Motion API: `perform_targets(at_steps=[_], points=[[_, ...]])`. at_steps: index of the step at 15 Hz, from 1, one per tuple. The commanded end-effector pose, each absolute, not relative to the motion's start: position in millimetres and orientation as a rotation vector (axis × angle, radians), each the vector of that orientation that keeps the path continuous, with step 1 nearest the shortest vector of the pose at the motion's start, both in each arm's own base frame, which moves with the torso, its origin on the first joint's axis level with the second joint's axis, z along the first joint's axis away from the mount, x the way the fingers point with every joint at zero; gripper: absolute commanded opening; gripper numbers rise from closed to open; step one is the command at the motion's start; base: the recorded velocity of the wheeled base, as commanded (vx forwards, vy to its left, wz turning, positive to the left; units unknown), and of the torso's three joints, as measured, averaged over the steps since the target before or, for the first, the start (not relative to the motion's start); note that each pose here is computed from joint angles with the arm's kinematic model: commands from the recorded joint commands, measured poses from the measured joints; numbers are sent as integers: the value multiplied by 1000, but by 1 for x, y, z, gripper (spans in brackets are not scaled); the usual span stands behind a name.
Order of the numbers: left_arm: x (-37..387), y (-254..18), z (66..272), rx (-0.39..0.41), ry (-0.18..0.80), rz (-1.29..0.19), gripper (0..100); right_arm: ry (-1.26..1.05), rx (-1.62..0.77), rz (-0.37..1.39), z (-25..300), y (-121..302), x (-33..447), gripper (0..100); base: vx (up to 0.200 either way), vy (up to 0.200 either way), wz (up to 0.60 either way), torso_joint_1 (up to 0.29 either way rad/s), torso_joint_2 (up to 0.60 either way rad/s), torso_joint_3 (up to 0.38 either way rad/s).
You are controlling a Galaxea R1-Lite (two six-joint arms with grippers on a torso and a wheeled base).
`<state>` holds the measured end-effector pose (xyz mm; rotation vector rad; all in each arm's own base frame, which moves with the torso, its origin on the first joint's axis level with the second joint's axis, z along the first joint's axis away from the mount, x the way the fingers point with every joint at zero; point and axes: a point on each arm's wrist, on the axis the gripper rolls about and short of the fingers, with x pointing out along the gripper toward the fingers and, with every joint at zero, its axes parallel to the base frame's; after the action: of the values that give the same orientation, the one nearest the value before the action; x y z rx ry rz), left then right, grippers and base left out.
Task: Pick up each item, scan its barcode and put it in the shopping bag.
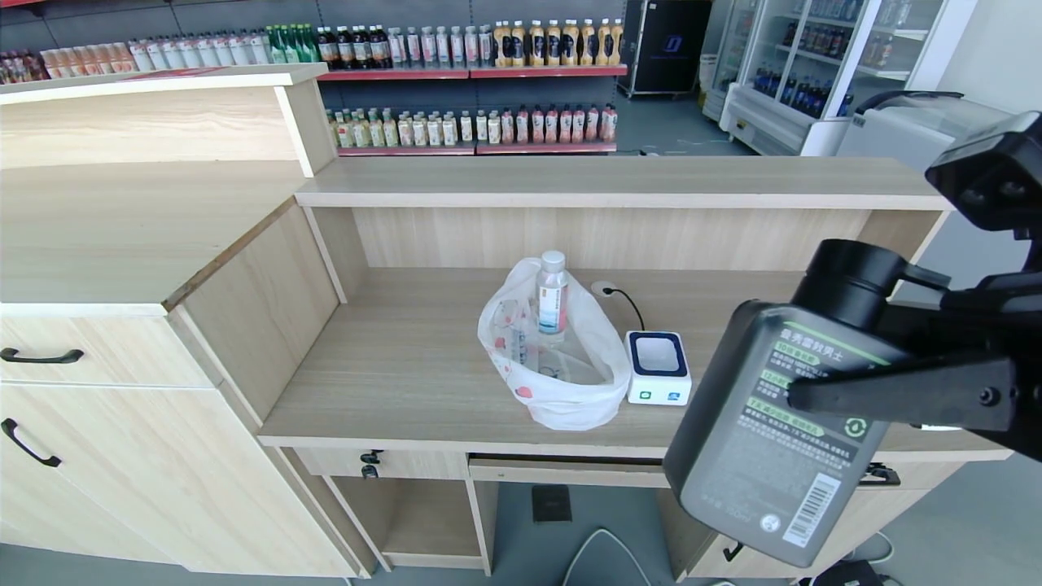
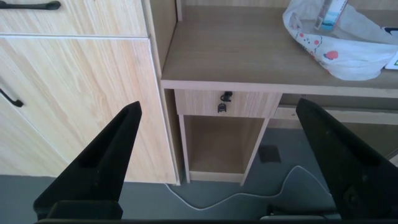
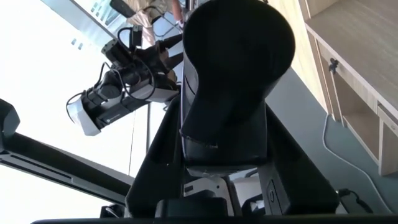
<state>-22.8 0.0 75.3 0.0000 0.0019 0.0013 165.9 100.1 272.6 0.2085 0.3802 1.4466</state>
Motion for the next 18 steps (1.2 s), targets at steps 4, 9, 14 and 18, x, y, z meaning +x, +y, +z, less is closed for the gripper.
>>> perform_targets(at_steps=[4,9,14,18], points=[[-23,0,75,0,3,2,100,379,207,1454,273,100,163,0,0,0,0,0,0,0],[-23,0,75,0,3,2,100,371,204,1461,274,100,159,0,0,0,0,0,0,0],[-23,0,75,0,3,2,100,349,185,1391,272,96,160,0,0,0,0,0,0,0],[-23,0,75,0,5,2,100,113,-440,787,231,22,241,0,0,0,0,0,0,0]])
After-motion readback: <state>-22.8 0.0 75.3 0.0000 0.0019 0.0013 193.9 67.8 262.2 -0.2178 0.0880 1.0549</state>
